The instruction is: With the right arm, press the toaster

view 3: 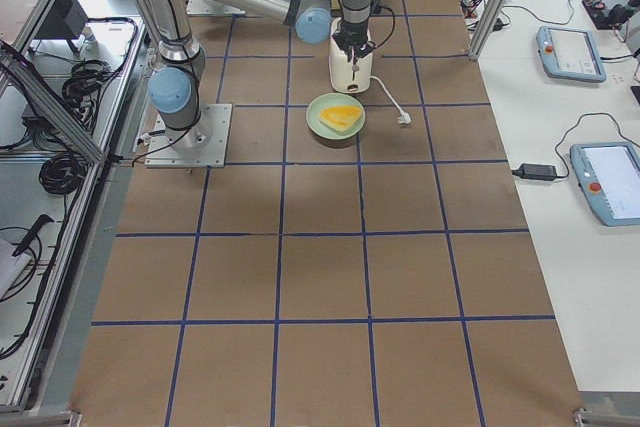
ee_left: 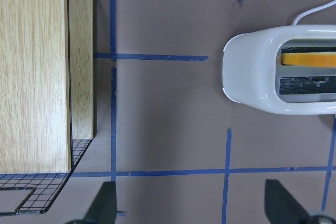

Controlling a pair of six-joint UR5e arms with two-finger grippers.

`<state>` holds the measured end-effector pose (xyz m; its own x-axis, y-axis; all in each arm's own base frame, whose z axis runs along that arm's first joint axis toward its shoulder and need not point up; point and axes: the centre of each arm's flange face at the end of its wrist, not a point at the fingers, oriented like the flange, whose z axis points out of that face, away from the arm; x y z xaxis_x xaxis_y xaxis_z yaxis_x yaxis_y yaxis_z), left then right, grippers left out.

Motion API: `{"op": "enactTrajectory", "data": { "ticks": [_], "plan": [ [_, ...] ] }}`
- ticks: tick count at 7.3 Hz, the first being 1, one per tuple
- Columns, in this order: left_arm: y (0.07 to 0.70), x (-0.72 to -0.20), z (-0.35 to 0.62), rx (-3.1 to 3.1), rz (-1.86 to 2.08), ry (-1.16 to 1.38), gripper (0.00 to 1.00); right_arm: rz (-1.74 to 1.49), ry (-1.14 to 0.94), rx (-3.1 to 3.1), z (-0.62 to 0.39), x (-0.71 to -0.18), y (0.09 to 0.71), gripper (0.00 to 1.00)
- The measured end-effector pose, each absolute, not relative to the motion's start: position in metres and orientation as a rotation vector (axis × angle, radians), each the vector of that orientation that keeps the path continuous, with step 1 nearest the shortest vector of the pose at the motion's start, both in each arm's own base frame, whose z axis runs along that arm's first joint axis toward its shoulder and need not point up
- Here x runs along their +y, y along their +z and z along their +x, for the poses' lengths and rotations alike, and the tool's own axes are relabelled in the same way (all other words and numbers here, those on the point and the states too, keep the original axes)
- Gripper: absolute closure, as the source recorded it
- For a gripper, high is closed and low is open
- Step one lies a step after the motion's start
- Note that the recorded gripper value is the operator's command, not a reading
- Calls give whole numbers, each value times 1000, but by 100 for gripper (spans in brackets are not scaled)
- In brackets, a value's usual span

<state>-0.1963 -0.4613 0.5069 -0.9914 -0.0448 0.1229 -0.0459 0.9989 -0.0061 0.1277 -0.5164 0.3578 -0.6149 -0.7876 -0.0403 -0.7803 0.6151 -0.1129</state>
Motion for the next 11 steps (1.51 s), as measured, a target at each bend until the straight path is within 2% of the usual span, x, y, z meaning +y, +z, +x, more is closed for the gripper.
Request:
{"op": "enactTrajectory", "data": {
  "ticks": [2, 4, 6, 8, 11],
  "plan": [
    [507, -461, -196, -3017, 69, 13, 0, -858, -69, 2915, 128, -502, 376, 0],
    [507, -461, -197, -3017, 69, 13, 0, -614, -4, 3000, 126, -495, 404, 0],
    [507, -461, -196, -3018, 70, 13, 0, -444, 61, 3052, 123, -487, 438, 0],
    [507, -461, -196, -3018, 70, 14, 0, -336, 41, 3072, 124, -468, 465, 0],
    [507, -461, -196, -3018, 69, 13, 0, -261, -13, 3085, 124, -474, 483, 0]
  ]
}}
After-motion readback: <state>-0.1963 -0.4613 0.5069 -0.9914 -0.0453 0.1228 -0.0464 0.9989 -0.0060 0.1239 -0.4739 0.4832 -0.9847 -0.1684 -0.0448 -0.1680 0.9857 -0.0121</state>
